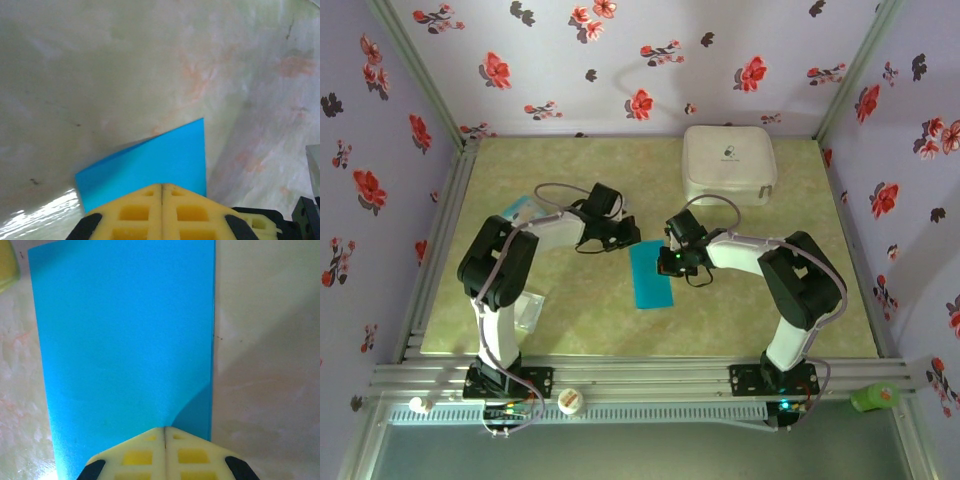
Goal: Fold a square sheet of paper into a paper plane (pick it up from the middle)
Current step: First fold the square sheet of paper in half at the center of the table.
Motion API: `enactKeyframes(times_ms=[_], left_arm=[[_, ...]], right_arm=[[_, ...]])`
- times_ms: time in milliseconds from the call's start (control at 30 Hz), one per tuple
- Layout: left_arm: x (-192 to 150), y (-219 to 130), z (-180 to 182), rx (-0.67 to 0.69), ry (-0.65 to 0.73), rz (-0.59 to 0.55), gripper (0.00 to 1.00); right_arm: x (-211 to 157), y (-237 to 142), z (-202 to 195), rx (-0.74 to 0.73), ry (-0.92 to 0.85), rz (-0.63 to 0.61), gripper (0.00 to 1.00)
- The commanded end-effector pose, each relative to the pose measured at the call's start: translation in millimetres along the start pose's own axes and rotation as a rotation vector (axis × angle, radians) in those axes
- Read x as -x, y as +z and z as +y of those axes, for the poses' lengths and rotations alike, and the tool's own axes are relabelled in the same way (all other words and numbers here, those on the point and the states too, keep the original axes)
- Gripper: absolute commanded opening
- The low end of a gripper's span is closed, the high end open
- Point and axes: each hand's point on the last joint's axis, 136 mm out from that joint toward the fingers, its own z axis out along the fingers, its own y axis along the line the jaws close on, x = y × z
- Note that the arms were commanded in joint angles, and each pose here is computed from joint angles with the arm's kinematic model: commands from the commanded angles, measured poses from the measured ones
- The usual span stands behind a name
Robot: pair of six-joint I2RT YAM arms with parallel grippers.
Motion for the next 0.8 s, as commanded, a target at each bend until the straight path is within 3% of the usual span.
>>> enactKeyframes(times_ms=[0, 467, 600, 767], left_arm=[[-4.4, 10.2, 16.4, 0.008, -0.003, 0.019, 0.0], [3.6, 11.5, 72.3, 0.118, -0.156, -0.013, 0.02], [4.6, 5.1, 74.1, 0.188, -0.196, 0.005, 0.03], [10.2, -8.2, 46.4, 0.16, -0.172, -0.014, 0.04]], right_arm=[[-53.0, 9.0, -67.8, -0.251, 0.076, 0.159, 0.0], [-54.6, 10.2, -69.6, -0.254, 0.082, 0.162, 0.0], [-55.1, 8.9, -69.5, -0.257, 0.083, 0.164, 0.0], [-54.3, 9.4, -68.3, -0.249, 0.088, 0.159, 0.0]])
